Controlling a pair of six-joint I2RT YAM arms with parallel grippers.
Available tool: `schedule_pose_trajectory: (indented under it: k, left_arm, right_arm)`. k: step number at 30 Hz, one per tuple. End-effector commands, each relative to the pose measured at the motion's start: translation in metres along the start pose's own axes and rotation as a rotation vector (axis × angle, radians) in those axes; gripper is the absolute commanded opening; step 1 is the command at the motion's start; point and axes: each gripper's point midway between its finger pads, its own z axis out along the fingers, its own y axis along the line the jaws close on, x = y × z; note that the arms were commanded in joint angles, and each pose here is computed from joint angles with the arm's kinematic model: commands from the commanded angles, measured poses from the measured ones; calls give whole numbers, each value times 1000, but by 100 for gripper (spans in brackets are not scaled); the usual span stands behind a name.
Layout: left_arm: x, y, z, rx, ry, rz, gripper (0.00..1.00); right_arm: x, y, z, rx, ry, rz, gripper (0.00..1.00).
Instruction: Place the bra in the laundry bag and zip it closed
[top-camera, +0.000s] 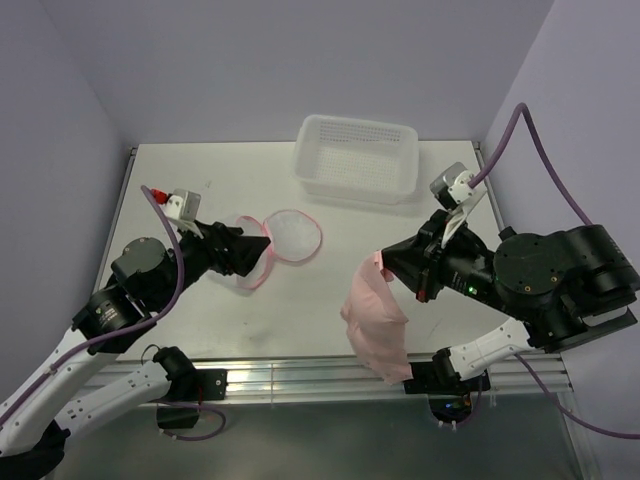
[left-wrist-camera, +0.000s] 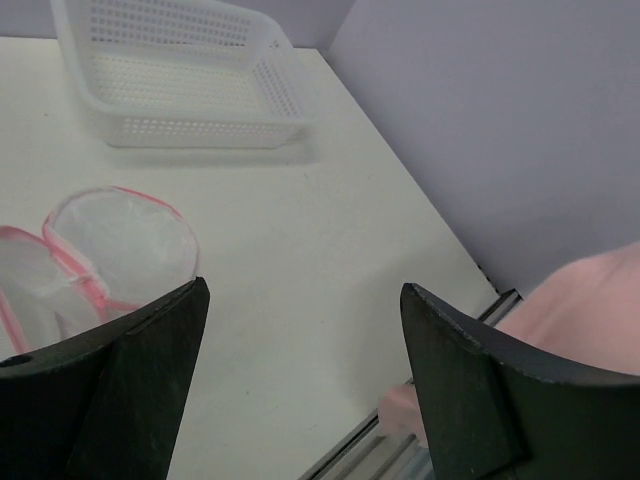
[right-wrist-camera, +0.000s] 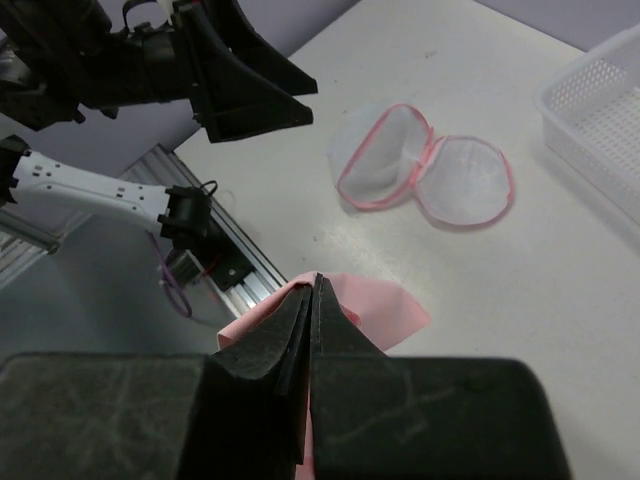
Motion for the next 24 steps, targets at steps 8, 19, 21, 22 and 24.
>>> schedule_pose_trajectory:
  k: [8,19,21,22,24]
  left_arm:
    - [17,-23,7,144,66,-9,74]
    - [59,-5,42,108,111,-48,76]
    - [61,-4,48,106,112,-46,76]
    - [63,-4,54,104,116,-44,76]
    - [66,-4,60,104,126,-40,76]
  right_arm:
    - [10,-36,31,226,-21,-25,0]
    - [111,-147,155,520,173,38,0]
    - [126,-186,178,593,202,64,0]
    - [126,-198,187,613,197,77,0]
    - [142,-242,200,710,251,100,0]
